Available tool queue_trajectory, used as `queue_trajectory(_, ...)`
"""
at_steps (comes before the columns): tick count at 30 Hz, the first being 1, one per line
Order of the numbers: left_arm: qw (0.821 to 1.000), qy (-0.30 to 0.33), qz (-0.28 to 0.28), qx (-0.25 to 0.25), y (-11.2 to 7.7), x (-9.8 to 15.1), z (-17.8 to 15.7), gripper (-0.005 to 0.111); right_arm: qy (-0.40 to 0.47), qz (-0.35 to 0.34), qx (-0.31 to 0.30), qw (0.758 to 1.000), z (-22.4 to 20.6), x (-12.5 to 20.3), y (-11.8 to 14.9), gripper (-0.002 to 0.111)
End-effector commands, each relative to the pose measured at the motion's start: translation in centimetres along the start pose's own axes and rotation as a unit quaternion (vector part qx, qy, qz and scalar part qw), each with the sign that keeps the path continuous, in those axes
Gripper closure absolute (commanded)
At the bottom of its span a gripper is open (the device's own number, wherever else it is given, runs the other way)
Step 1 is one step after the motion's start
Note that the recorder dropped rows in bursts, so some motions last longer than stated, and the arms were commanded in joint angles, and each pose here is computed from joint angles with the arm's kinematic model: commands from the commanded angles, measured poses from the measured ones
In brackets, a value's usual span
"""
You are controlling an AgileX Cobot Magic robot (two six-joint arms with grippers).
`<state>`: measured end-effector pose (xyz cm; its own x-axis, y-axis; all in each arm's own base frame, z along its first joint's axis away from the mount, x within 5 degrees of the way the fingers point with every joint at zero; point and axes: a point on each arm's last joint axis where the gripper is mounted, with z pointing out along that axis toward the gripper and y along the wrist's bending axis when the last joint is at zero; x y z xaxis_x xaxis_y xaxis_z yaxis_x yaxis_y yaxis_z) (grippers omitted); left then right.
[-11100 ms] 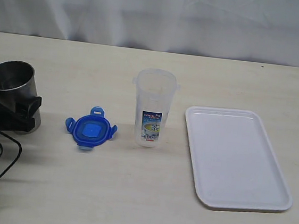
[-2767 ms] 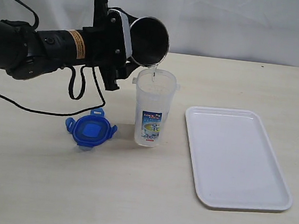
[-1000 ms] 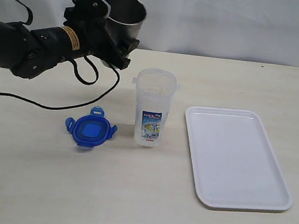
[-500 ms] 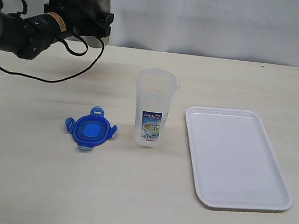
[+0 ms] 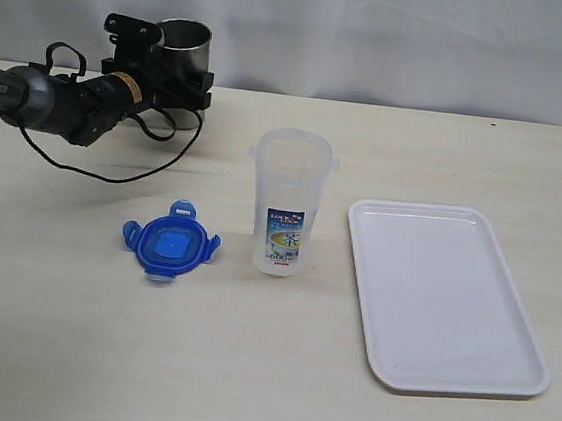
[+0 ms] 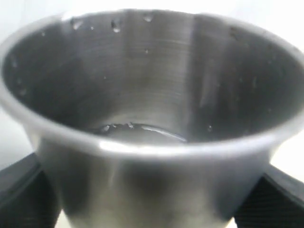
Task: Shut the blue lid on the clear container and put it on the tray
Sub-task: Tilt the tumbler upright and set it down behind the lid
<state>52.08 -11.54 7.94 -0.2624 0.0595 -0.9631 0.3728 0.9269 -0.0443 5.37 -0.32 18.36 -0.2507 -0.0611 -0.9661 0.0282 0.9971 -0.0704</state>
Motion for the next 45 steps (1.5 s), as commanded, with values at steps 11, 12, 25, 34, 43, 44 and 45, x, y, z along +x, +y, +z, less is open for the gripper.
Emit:
queue_trajectory(11,1.0,-0.027,-0.007,0.004,0.1,-0.8,0.2,0.106,0.0,0.003,0.003,1.0,0.0,0.1,0.0,0.104)
queue_trajectory(12,1.0,-0.026,-0.006,0.003,0.1,-0.8,0.2,0.105,0.0,0.003,0.003,1.0,0.0,0.1,0.0,0.104)
queue_trajectory(25,0.999,-0.003,0.03,0.019,-0.4,-0.4,0.2,0.022,0.0,0.003,0.003,1.0,0.0,0.1,0.0,0.104)
queue_trajectory(34,0.998,0.024,0.051,0.021,-0.4,0.0,0.2,0.022,0.0,0.003,0.003,1.0,0.0,0.1,0.0,0.104)
queue_trajectory(43,0.998,0.057,0.021,0.01,-0.3,0.7,0.1,0.022,0.0,0.003,0.003,1.0,0.0,0.1,0.0,0.104)
queue_trajectory(44,0.998,0.06,0.017,0.01,-0.3,0.7,0.0,0.022,0.0,0.003,0.003,1.0,0.0,0.1,0.0,0.104)
queue_trajectory(45,0.998,0.061,0.015,0.011,-0.3,0.8,-0.2,0.022,0.0,0.003,0.003,1.0,0.0,0.1,0.0,0.104)
